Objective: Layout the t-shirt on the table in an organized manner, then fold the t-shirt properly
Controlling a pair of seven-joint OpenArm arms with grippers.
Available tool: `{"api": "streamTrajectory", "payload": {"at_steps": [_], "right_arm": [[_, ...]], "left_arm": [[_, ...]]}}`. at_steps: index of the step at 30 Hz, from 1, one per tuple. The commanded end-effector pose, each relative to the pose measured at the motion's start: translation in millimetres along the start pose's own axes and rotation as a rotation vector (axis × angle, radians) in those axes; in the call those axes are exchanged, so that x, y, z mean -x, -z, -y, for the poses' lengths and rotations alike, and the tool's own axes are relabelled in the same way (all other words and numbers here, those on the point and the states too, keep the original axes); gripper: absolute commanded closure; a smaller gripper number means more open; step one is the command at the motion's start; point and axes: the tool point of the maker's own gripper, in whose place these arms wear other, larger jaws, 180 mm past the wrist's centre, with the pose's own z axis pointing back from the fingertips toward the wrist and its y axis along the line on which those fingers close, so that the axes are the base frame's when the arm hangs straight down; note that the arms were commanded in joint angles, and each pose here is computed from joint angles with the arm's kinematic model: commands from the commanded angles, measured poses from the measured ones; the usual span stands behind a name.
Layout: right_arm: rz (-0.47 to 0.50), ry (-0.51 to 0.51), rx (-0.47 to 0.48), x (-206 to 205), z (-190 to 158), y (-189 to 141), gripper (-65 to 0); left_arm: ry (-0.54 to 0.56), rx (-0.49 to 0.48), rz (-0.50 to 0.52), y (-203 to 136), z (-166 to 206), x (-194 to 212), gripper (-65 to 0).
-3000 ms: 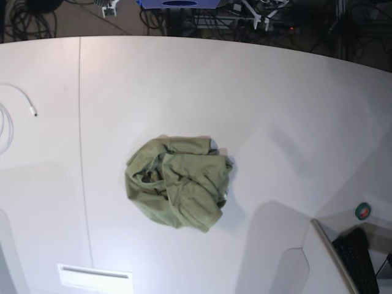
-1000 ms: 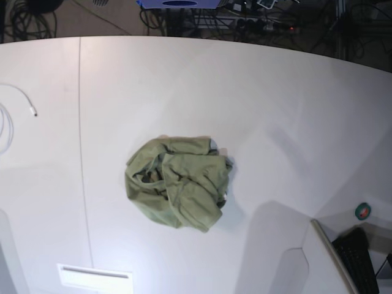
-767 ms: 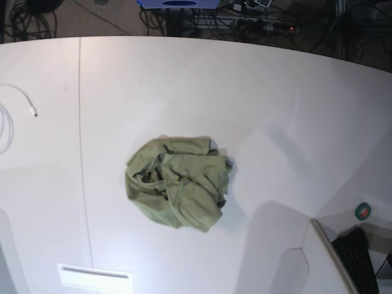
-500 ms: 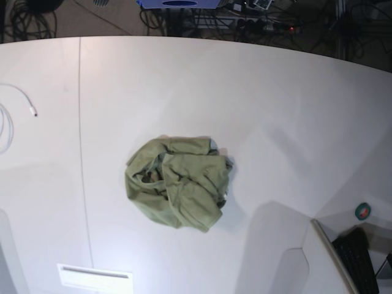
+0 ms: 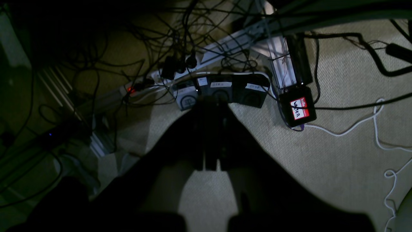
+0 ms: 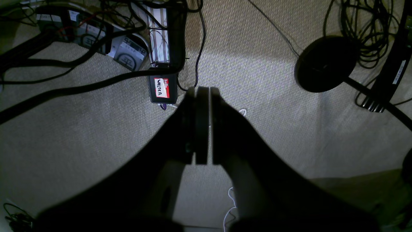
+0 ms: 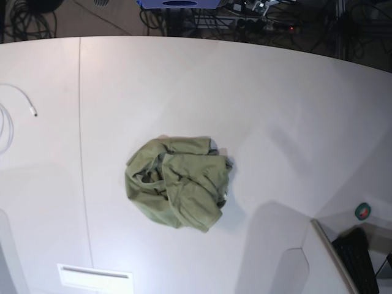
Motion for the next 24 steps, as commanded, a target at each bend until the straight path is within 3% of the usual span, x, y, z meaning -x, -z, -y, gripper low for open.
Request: {"api": "streamTrajectory", "payload": {"at_steps": [1,24], "right_arm": [[-0.006,0.003,-0.001,6.7,0.8,-2.7,0.0],[0.002,0.002,-0.001,2.0,0.8,-1.0,0.0]], "left_arm": [[0.002,-0.007,-0.002,-2.7,-2.3,4.3,0.0],[0.0,-0.007,0.0,-3.1,-1.8,4.6,0.0]]}}
